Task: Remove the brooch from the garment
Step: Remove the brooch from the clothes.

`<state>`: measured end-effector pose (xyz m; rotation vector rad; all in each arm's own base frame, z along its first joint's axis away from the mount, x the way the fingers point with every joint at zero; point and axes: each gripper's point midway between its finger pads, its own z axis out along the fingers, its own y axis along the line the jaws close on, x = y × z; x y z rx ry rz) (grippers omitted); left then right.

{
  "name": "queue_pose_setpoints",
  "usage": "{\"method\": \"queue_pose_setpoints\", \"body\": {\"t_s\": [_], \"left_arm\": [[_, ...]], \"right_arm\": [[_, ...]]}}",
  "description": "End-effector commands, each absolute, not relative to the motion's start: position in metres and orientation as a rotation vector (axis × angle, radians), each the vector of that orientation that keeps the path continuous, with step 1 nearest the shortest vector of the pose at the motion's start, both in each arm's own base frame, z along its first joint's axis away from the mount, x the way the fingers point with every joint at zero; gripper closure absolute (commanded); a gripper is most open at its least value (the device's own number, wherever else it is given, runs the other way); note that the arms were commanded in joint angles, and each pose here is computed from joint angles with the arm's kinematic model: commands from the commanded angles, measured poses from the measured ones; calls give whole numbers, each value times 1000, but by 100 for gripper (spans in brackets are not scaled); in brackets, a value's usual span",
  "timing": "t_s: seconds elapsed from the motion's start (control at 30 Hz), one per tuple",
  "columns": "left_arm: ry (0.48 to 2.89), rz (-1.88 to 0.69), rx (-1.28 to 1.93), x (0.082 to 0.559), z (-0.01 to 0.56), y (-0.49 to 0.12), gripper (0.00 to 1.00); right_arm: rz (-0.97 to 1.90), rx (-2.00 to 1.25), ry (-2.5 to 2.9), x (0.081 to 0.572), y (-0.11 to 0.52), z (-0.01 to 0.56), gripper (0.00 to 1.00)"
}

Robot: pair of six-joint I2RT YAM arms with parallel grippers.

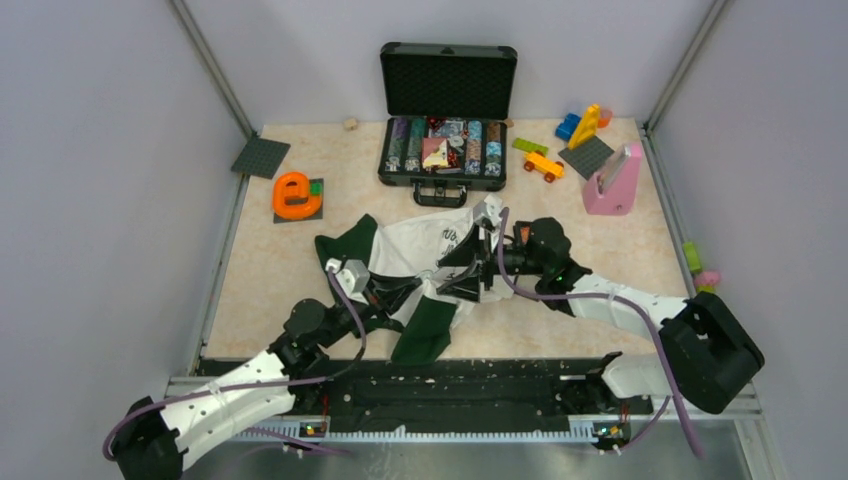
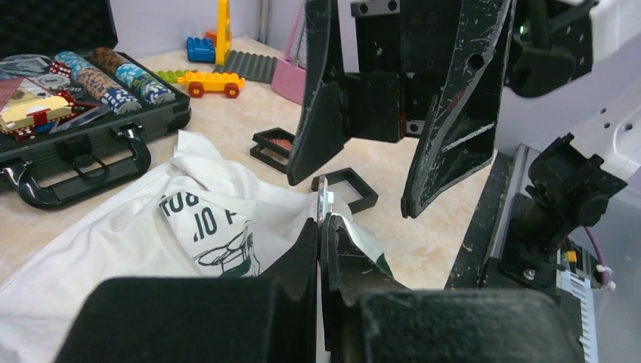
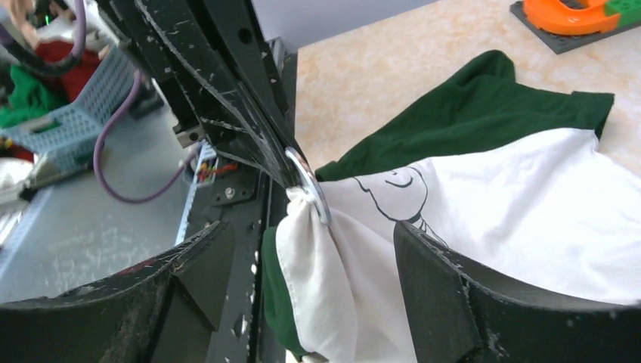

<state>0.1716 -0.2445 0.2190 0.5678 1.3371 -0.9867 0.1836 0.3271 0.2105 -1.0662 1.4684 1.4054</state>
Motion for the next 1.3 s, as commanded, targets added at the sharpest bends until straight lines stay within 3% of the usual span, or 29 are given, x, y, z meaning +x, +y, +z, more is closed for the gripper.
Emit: {"method": "queue_pose_setpoints", "body": {"t_s": [0.0, 0.33, 0.9, 1.27], "left_arm": [[1188, -1048, 423, 171, 258, -233, 100], [1094, -1112, 365, 164, 284, -228, 100], [1036, -1107, 319, 164, 299, -218, 100], [1037, -1108, 322, 163, 297, -218, 100]], "right_arm": [[1504, -816, 1247, 193, 328, 274, 30], [1678, -745, 1161, 184, 344, 290, 47], [1694, -752, 1173, 181, 360, 285, 49], [1724, -764, 1163, 178, 371, 284, 61]]}}
